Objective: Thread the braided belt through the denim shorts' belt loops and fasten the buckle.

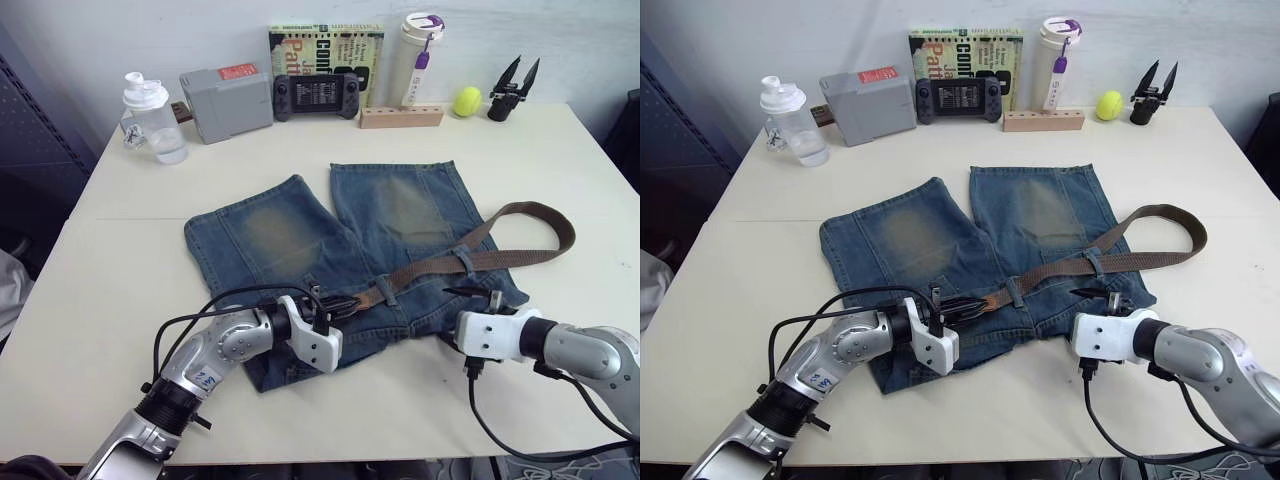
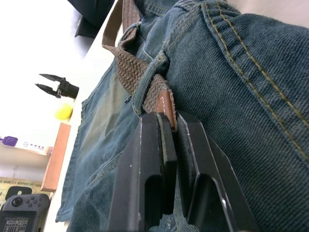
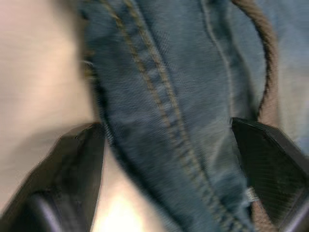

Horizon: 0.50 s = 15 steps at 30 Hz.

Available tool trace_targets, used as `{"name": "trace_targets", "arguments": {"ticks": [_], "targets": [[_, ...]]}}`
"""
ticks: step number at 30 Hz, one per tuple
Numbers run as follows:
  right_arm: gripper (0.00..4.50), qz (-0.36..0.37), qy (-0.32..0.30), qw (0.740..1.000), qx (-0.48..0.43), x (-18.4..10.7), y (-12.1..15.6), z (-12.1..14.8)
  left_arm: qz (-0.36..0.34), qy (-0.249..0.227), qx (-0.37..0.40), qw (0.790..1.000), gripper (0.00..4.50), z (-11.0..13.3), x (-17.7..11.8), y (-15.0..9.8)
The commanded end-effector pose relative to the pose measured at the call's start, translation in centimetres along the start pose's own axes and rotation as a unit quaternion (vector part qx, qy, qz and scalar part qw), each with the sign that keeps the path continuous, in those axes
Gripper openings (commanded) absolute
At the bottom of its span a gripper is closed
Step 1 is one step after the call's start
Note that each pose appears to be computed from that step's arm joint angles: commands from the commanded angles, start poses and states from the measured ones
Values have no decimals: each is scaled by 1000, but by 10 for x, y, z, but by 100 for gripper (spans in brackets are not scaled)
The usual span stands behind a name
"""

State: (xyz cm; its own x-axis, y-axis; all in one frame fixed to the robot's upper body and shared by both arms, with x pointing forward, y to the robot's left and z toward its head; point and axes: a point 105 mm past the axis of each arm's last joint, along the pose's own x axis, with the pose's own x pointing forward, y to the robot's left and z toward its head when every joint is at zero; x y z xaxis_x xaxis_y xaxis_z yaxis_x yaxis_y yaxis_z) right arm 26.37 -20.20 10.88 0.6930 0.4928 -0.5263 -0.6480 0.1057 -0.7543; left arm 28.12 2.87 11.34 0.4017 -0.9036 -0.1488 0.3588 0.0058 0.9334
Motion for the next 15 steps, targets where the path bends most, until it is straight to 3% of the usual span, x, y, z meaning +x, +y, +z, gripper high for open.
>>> {"name": "trace_targets", "arguments": {"ticks": [1, 6, 9, 15], "targets": [[214, 8, 44, 999, 22, 2, 9, -24, 10, -9, 6, 1000, 0, 7, 0, 5], [4, -11, 58, 998, 37, 4, 6, -33, 10, -8, 6, 1000, 0, 8, 0, 5], [4, -43, 87, 994, 54, 3, -6, -47, 10, -9, 11, 1000, 0, 9, 0, 6], [4, -121, 212, 964, 109, -21, -30, -106, 8, -3, 30, 1000, 0, 11, -4, 9]]}}
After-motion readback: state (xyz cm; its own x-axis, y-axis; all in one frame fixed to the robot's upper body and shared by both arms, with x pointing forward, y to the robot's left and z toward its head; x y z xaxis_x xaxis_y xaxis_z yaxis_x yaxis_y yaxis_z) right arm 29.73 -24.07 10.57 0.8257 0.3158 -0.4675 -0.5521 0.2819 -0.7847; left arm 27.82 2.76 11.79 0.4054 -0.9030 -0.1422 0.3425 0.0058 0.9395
